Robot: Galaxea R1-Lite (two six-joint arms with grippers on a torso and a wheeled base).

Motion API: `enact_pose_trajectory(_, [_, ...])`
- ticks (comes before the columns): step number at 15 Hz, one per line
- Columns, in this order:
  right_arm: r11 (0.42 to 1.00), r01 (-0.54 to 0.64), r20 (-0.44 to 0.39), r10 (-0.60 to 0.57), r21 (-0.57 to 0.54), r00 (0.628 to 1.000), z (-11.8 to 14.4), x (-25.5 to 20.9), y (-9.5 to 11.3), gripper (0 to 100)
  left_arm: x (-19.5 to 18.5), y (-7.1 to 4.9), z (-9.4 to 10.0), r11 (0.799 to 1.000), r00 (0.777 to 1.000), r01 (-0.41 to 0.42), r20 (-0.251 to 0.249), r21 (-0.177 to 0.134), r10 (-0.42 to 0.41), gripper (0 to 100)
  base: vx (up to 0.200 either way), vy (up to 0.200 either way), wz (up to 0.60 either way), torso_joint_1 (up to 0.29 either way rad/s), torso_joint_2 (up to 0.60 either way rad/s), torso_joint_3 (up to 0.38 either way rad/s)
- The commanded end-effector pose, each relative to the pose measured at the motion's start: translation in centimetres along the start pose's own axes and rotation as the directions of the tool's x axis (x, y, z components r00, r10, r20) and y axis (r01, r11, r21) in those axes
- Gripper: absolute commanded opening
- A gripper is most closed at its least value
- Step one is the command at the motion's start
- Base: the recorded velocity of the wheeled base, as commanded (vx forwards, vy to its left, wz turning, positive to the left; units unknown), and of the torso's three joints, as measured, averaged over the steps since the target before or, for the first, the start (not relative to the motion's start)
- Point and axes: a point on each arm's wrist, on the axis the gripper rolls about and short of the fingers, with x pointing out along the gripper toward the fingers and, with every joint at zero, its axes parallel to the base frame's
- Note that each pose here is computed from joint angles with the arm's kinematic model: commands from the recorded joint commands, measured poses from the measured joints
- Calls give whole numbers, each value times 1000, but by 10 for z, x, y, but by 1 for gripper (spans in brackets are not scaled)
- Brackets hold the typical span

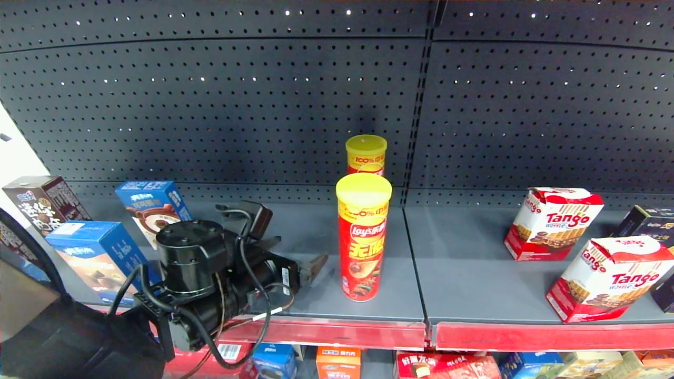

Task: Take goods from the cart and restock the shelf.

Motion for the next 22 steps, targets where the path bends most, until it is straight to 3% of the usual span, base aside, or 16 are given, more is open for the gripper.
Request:
enact_pose_trajectory(1, [1000, 0, -1, 0, 0, 1000, 0, 0, 0, 100, -5, -6, 6, 1000, 1000, 18, 23, 2, -18, 100, 0, 0, 0, 0, 0, 0])
enact_pose_trajectory(5, [1000, 0, -1, 0, 0, 1000, 0, 0, 0, 100, 1, -12, 1, 999, 999, 35, 13, 3, -35, 100, 0, 0, 0, 0, 0, 0])
enact_pose_trajectory(11, [1000, -2, -2, 2, 2, 1000, 0, 0, 0, 100, 14, -11, -3, 999, 998, 38, 46, 4, -38, 100, 0, 0, 0, 0, 0, 0])
enact_pose_trajectory(15, [1000, -2, -4, 2, 2, 1000, 0, 0, 0, 100, 26, -10, 6, 999, 996, 35, 81, 3, -35, 100, 0, 0, 0, 0, 0, 0])
enact_pose_trajectory(22, [1000, -2, -5, 2, 2, 1000, 0, 0, 0, 100, 39, -9, 9, 999, 995, 32, 97, 2, -32, 100, 0, 0, 0, 0, 0, 0])
